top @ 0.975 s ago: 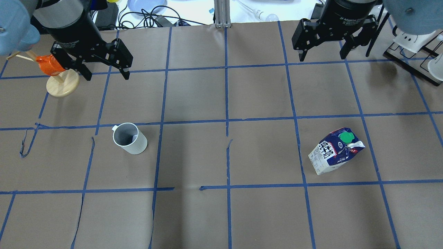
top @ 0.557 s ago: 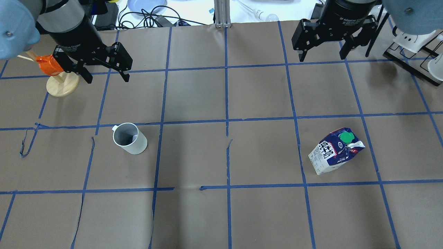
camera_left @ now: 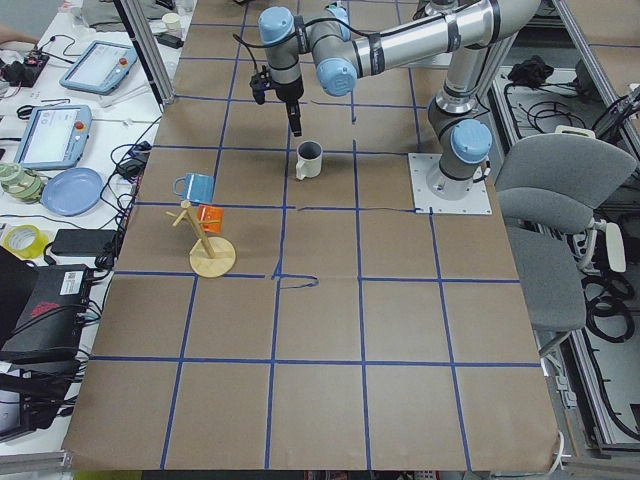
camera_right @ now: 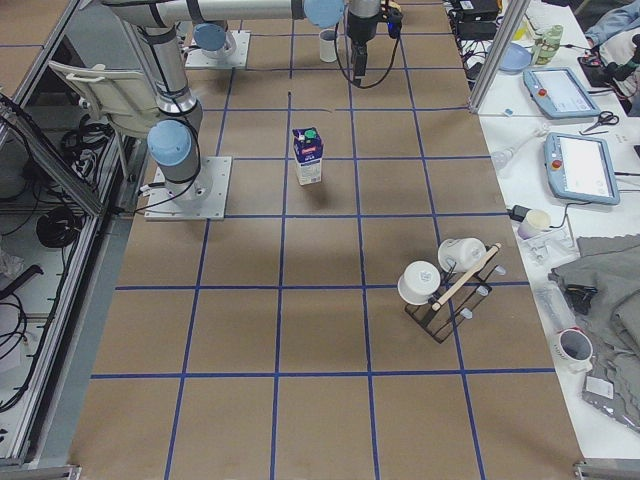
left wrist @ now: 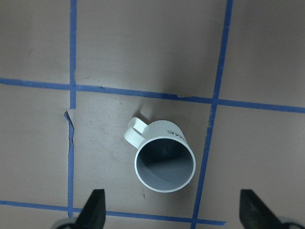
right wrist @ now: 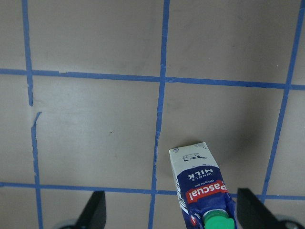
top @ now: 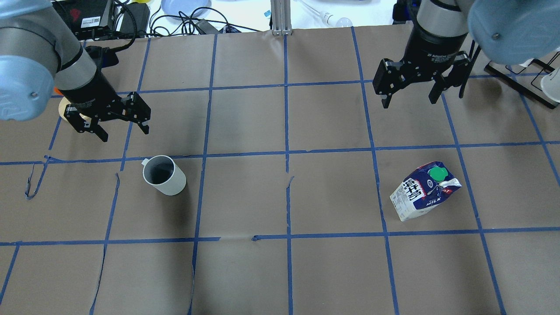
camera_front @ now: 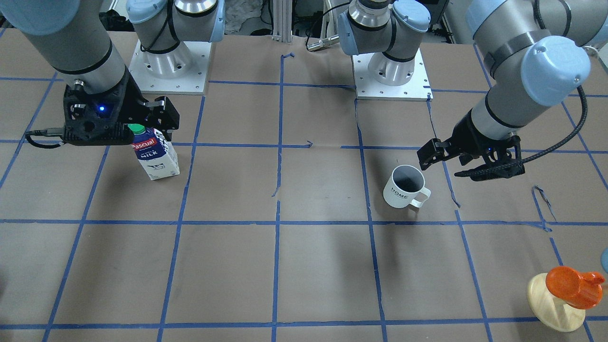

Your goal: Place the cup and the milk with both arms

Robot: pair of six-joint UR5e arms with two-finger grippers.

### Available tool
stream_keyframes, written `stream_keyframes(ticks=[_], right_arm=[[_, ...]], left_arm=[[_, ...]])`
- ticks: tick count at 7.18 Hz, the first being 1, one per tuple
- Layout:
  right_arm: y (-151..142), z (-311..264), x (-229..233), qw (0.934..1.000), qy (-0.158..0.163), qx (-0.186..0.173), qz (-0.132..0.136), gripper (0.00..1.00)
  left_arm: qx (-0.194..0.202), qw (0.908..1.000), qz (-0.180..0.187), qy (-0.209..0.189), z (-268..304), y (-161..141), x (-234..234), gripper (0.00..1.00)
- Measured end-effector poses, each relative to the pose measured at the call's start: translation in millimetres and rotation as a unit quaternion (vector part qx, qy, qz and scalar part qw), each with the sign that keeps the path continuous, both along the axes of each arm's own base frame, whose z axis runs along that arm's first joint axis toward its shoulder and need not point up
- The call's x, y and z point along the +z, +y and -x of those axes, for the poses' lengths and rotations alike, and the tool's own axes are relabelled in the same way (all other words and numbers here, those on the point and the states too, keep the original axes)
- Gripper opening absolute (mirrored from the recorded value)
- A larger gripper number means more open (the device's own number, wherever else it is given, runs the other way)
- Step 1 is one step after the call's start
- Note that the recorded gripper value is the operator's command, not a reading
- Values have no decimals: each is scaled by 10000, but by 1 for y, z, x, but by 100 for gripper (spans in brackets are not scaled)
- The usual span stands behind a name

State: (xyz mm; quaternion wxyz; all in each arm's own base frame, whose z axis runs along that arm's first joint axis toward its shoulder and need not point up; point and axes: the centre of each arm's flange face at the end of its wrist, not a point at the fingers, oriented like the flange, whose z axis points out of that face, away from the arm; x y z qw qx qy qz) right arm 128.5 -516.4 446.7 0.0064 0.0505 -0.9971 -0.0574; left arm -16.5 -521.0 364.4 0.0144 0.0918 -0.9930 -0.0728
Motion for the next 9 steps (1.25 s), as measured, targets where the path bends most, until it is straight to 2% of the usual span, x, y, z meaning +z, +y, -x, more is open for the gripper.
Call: stream_keyframes(ticks=[2, 3, 5, 7, 8, 9], right_arm=[[16, 25, -33, 9983, -36, 486, -310, 100], [31, 37, -49, 9970, 47, 650, -425, 99], [57, 51, -84, 9956, 166, 767, -519, 92], [76, 55, -110, 9938, 257, 815, -710, 88], [82, 56, -119, 9928, 328, 840, -789, 81], [85, 57, -124, 9920, 353, 861, -847, 64]], left_arm=[[227, 9992, -306, 72, -19, 17, -36, 100], [336, 9983, -460, 124, -30, 24, -55, 100], [455, 9974, -529, 165, -40, 26, -91, 100], [554, 9963, -536, 373, -36, 23, -120, 100], [625, 9951, -587, 486, -33, 24, -130, 100], [658, 9944, -636, 535, -32, 25, -136, 95]])
